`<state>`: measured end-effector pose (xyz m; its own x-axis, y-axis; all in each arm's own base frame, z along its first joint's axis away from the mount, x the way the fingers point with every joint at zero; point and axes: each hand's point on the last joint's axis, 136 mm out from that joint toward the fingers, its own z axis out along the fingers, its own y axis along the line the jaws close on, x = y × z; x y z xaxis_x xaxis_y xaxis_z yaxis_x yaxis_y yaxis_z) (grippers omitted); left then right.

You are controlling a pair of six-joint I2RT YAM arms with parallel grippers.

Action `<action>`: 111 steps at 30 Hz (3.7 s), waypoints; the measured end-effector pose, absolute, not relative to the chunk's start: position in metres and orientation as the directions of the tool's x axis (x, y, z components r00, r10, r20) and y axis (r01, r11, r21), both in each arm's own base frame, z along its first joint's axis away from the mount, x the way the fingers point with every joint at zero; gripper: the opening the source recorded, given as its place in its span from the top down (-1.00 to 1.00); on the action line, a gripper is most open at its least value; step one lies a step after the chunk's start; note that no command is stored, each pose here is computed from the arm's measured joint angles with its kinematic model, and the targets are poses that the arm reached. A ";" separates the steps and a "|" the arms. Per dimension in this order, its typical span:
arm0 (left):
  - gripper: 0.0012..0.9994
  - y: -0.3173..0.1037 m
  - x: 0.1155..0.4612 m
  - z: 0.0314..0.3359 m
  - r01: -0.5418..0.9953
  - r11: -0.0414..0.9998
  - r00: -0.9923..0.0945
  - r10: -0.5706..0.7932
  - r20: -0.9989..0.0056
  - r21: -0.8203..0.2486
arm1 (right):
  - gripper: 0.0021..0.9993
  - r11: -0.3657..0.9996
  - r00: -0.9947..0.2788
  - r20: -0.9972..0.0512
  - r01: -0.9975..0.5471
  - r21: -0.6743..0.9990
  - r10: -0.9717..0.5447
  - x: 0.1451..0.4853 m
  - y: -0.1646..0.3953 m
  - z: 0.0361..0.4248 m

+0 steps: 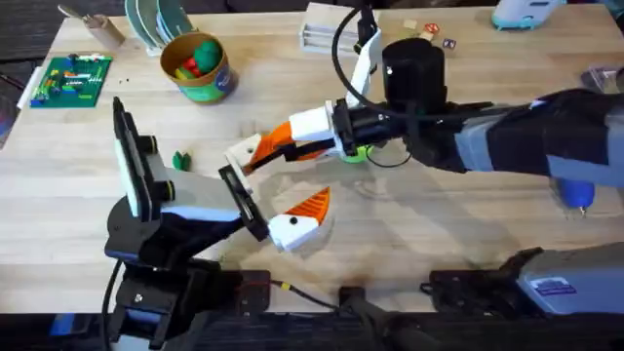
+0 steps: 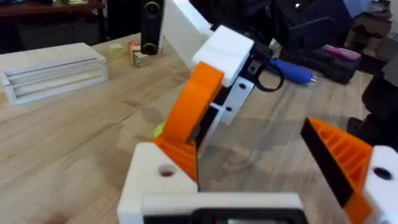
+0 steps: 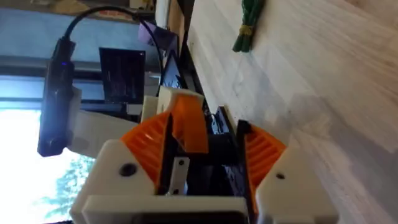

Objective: Pick up the gripper from the table and insert it into the empty holder that is missing its gripper. Then pick up a screw, insert it into the mounting hole, and use the screwdriver to tighten it. Finally, clean up the table by picking up the vegetable and placing it into the bucket.

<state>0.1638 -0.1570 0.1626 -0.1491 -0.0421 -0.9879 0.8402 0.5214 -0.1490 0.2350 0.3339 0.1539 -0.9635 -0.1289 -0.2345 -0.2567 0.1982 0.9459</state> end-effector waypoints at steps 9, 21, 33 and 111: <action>-0.99 -0.161 0.157 0.162 0.864 0.484 -0.143 -0.032 -0.989 -0.140 | -0.65 0.130 -0.958 -0.238 -0.260 0.957 -0.162 0.236 0.324 0.165; -0.99 -0.162 0.157 0.163 0.866 0.480 -0.143 -0.031 -0.989 -0.140 | -0.84 0.182 -0.919 -0.390 -0.374 0.909 0.063 0.303 0.283 0.177; -0.99 -0.162 0.156 0.163 0.866 0.480 -0.142 -0.031 -0.989 -0.140 | -0.85 0.565 -0.790 -0.584 -0.400 0.721 0.186 0.400 0.230 0.192; -0.99 -0.162 0.156 0.163 0.867 0.480 -0.140 -0.030 -0.990 -0.137 | 0.99 0.757 -0.725 -0.284 -0.654 -0.002 -0.627 0.281 0.244 0.057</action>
<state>0.1563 -0.1618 0.1625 -0.1404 -0.0297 -0.9897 0.8667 0.4796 -0.1373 0.2809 0.2438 0.0574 -0.7253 -0.6270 -0.2842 -0.6535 0.7569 -0.0020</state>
